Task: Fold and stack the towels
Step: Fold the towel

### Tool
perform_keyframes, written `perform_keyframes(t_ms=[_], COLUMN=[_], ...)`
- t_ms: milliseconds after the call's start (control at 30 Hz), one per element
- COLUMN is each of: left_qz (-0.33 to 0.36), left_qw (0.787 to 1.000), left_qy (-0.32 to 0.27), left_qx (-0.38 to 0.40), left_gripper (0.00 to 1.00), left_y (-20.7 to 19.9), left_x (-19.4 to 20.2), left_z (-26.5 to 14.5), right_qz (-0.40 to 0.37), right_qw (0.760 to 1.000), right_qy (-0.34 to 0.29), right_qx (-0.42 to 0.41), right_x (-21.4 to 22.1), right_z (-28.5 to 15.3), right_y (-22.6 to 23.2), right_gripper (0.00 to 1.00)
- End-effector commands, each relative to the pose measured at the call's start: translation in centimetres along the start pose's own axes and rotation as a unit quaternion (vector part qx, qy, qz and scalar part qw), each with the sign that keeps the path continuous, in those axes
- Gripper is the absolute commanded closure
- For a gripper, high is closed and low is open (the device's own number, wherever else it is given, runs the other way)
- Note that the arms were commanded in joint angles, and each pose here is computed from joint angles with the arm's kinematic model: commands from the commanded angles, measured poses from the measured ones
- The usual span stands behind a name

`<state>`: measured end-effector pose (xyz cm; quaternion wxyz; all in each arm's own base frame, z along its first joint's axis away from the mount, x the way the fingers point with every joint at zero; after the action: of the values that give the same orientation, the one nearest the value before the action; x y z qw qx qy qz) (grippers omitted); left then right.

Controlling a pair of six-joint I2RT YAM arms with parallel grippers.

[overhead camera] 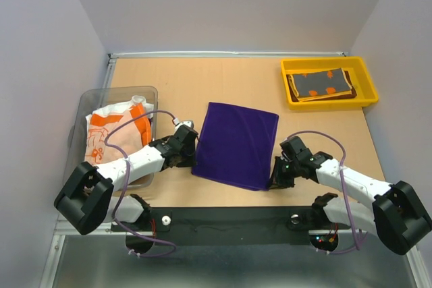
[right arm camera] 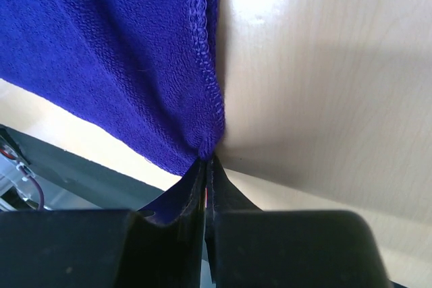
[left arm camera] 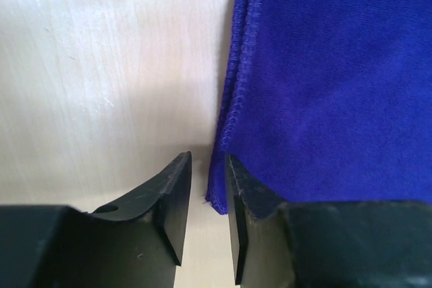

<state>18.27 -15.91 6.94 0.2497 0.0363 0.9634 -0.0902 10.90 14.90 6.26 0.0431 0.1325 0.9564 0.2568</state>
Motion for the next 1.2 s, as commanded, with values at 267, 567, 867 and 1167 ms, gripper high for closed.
perform_keyframes(t_ms=[267,567,867,1167], left_qz=[-0.004,-0.002,0.008,0.011], left_qw=[0.999,1.0,0.997,0.996], left_qy=[0.014,0.014,0.01,0.014], left_qx=[0.043,-0.003,-0.079,-0.086], left_gripper=[0.63,1.0,1.0,1.0], left_y=[-0.7,0.1,1.8,1.9], left_x=[1.0,0.6,0.0,0.1], left_z=[-0.3,0.1,-0.1,0.2], right_qz=[-0.008,-0.015,-0.029,-0.083], right_qw=[0.999,0.998,0.998,0.993], right_qy=[-0.029,-0.022,0.024,-0.074], right_qx=[-0.029,-0.061,-0.046,-0.031], right_x=[-0.9,-0.8,0.5,-2.9], right_z=[-0.4,-1.4,-0.4,-2.8], right_y=[1.5,2.8,1.3,3.5], right_gripper=[0.95,0.94,0.89,0.52])
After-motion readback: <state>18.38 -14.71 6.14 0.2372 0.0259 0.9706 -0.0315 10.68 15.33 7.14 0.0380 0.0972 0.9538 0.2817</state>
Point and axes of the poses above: each gripper's point midway between its finger pads, its own z axis out along the fingers, its own y axis along the line the jaws close on, x = y × z, the point moved 5 cm from there along -z, back along the fingers, and after that the axes turned 5 degrees about z, right-handed, at the moved point
